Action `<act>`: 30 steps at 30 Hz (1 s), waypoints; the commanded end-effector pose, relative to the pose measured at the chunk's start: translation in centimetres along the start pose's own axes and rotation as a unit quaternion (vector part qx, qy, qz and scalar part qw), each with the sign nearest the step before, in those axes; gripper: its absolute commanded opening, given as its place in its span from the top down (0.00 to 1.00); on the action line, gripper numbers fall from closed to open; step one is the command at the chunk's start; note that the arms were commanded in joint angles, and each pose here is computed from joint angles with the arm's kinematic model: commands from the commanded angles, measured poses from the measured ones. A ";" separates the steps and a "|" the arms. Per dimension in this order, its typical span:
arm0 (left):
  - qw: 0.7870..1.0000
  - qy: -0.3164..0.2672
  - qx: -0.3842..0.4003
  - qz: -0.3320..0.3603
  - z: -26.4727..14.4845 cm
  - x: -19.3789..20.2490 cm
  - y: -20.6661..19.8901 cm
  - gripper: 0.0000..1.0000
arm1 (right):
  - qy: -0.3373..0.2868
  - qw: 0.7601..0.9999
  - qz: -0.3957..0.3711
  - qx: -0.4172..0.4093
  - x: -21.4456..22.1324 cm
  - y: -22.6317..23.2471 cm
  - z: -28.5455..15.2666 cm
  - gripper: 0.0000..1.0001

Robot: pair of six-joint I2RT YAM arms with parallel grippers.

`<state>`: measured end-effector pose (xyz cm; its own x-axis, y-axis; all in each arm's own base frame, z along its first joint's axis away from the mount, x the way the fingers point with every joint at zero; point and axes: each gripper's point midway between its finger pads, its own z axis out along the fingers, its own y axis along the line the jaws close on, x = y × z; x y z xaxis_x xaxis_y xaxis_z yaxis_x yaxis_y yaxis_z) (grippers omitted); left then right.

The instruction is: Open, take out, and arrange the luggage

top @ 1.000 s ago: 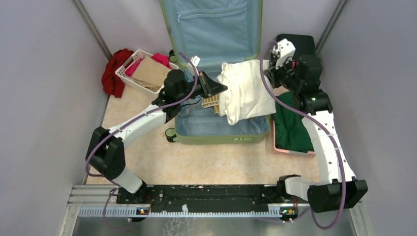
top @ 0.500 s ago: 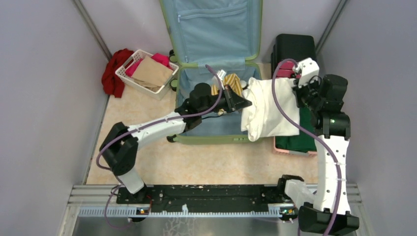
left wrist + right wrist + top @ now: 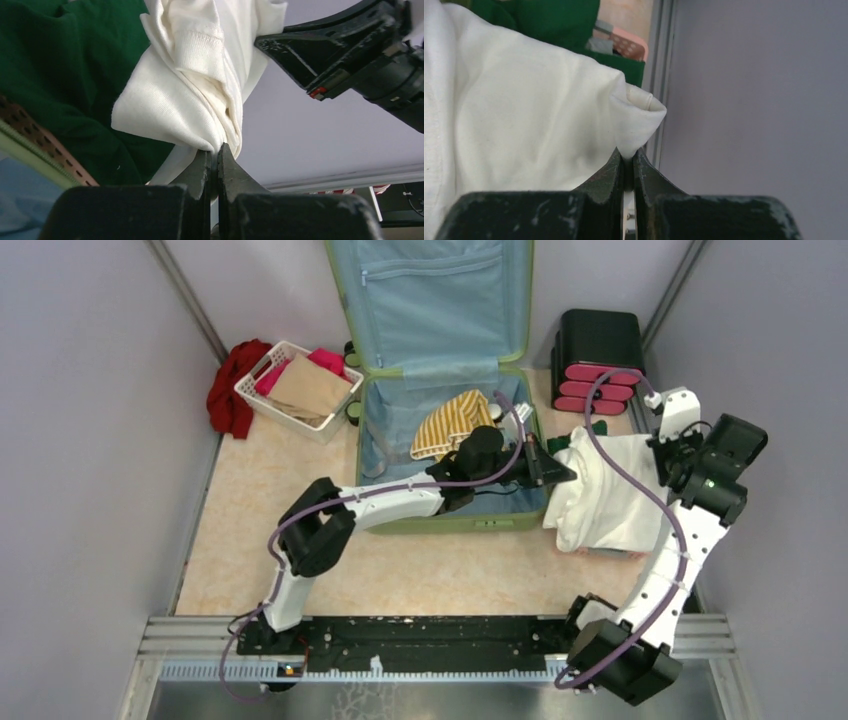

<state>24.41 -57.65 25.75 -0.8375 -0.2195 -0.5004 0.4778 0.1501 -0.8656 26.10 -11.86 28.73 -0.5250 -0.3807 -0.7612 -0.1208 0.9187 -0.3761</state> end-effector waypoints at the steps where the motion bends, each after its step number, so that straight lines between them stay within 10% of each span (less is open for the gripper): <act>1: 1.000 -0.016 0.015 -0.010 2.1 -0.3 -0.6 1.00 | 0.013 1.000 -0.025 0.008 1.6 -2.4 2.0 1.00; 7: 0.999 -0.035 -0.019 -0.015 4.8 0.1 3.8 0.98 | 0.007 1.000 -0.018 0.002 2.1 -3.7 5.6 1.00; 17: 0.997 -0.032 -0.070 -0.005 6.6 1.2 8.8 0.59 | 0.003 0.997 0.020 -0.078 3.9 -2.6 11.6 0.99; 30: 0.971 -0.115 -0.093 0.188 0.5 -5.9 2.5 0.18 | -0.016 0.997 0.049 -0.065 2.1 -4.4 10.9 0.24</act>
<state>29.87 -59.39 20.00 -0.7016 -0.2815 -0.6546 0.5428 0.3839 -0.7470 33.51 -16.87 17.23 -0.6255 -0.2571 -0.7366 -0.2174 0.9642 -0.1519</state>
